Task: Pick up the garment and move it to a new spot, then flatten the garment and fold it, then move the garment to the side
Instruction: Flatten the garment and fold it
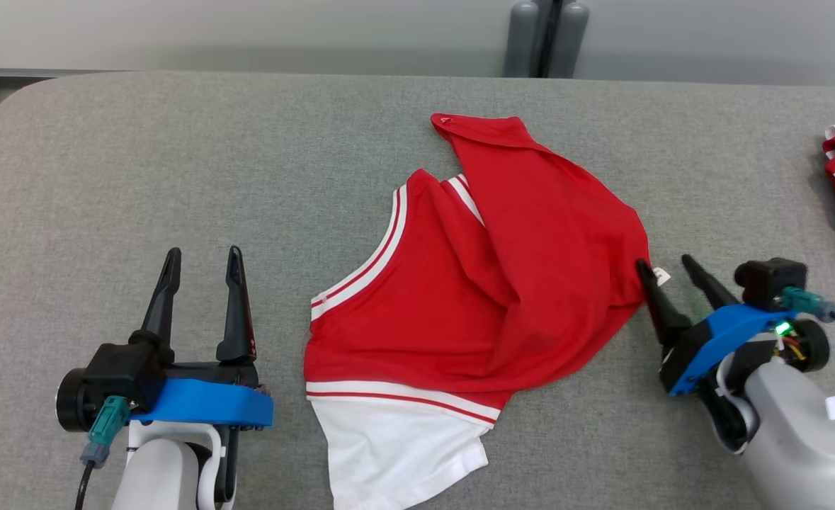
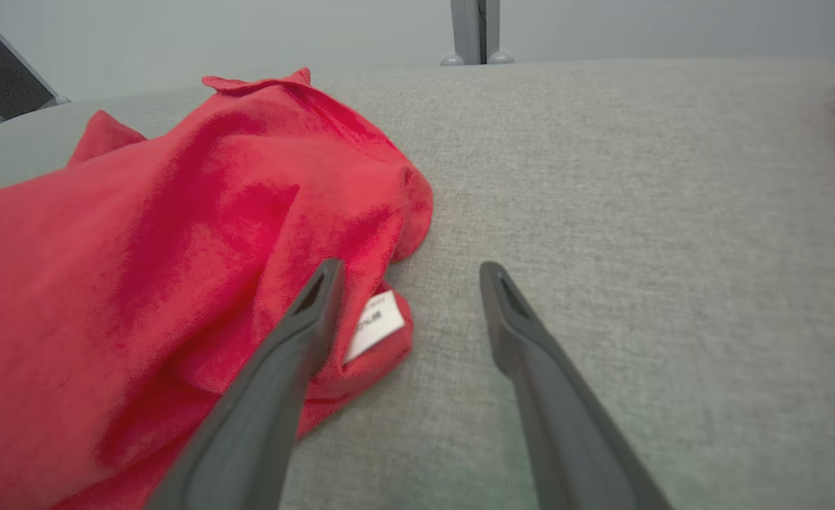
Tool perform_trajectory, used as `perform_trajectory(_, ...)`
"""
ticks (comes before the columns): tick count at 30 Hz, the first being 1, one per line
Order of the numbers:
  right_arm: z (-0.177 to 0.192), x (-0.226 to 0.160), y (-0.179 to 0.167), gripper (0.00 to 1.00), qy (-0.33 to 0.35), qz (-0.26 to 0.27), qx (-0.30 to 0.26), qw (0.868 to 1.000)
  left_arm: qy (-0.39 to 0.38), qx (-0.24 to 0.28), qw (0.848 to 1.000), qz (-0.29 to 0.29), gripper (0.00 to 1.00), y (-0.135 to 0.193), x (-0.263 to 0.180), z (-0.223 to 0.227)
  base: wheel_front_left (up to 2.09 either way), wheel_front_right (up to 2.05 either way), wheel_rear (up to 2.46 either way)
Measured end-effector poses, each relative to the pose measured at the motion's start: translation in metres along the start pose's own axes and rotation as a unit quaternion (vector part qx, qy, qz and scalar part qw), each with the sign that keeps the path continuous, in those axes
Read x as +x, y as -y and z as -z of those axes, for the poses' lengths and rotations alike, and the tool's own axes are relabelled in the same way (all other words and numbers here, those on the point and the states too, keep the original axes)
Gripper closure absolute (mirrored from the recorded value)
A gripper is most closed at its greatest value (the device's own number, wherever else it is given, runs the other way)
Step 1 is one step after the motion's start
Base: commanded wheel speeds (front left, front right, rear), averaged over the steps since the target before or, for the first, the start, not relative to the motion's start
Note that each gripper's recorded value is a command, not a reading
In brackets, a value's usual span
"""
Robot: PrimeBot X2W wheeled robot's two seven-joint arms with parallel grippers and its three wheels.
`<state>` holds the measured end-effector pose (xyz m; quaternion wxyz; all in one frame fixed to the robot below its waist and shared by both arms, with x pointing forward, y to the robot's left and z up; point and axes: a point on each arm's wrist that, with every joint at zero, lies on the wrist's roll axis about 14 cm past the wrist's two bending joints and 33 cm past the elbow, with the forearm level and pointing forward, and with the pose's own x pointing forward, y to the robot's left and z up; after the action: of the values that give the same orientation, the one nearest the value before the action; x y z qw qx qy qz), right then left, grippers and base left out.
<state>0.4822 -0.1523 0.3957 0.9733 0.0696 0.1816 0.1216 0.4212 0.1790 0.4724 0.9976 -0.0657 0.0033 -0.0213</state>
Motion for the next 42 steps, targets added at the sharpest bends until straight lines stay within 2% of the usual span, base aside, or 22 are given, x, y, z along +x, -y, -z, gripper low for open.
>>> perform_trajectory(7, 0.026, 0.004, -0.031, 0.0, -0.038, -0.033, -0.011, 0.999, 0.0, 0.001, 1.0, -0.01, 0.0, -0.007, -0.004, -0.001, 0.0, 0.0, 0.0)
perform_trajectory(8, 0.027, 0.004, -0.032, 0.06, -0.038, -0.034, -0.011, 0.999, 0.001, 0.001, 1.0, -0.011, 0.0, -0.008, -0.004, -0.001, 0.0, 0.0, 0.0)
perform_trajectory(9, 0.027, 0.004, -0.033, 0.66, -0.037, -0.034, -0.011, 0.999, 0.001, 0.001, 1.0, -0.012, 0.0, -0.008, -0.004, -0.002, 0.0, 0.0, 0.0)
perform_trajectory(10, 0.029, 0.003, -0.034, 0.95, -0.038, -0.035, -0.01, 0.999, 0.001, 0.001, 1.0, -0.012, 0.0, -0.008, -0.004, -0.002, 0.0, 0.0, 0.0)
perform_trajectory(11, 0.029, 0.002, -0.033, 1.0, -0.037, -0.034, -0.007, 0.999, 0.002, 0.0, 1.0, -0.012, 0.0, -0.008, -0.004, -0.002, 0.0, 0.0, 0.0)
perform_trajectory(19, 0.012, -0.012, -0.017, 1.0, 0.01, -0.008, 0.027, 1.0, 0.002, -0.004, 1.0, -0.002, 0.0, 0.0, -0.004, -0.002, 0.0, 0.0, 0.0)
perform_trajectory(24, 0.006, -0.04, 0.003, 1.0, 0.045, 0.024, 0.062, 0.997, 0.002, -0.007, 1.0, 0.009, 0.0, 0.009, -0.003, -0.002, 0.0, 0.0, 0.0)
perform_trajectory(30, 0.025, -0.088, 0.024, 1.0, 0.052, 0.071, 0.123, 0.989, 0.002, -0.012, 1.0, 0.025, 0.0, 0.021, -0.001, -0.001, 0.0, 0.0, 0.0)
perform_trajectory(36, 0.04, -0.125, 0.021, 1.0, 0.039, 0.093, 0.166, 0.981, 0.0, -0.016, 0.999, 0.037, 0.0, 0.03, 0.001, 0.001, 0.0, 0.0, 0.0)
perform_trajectory(37, 0.042, -0.13, 0.02, 0.65, 0.036, 0.096, 0.169, 0.98, 0.0, -0.016, 0.999, 0.038, 0.0, 0.03, 0.001, 0.001, 0.0, 0.0, 0.0)
perform_trajectory(38, 0.04, -0.134, 0.021, 0.0, 0.039, 0.102, 0.171, 0.979, 0.0, -0.016, 0.999, 0.039, 0.0, 0.031, 0.002, 0.002, 0.0, 0.0, 0.0)
perform_trajectory(42, 0.021, -0.144, 0.036, 0.0, 0.063, 0.125, 0.139, 0.98, 0.0, -0.015, 0.999, 0.043, 0.0, 0.033, 0.002, 0.001, 0.0, 0.0, 0.0)
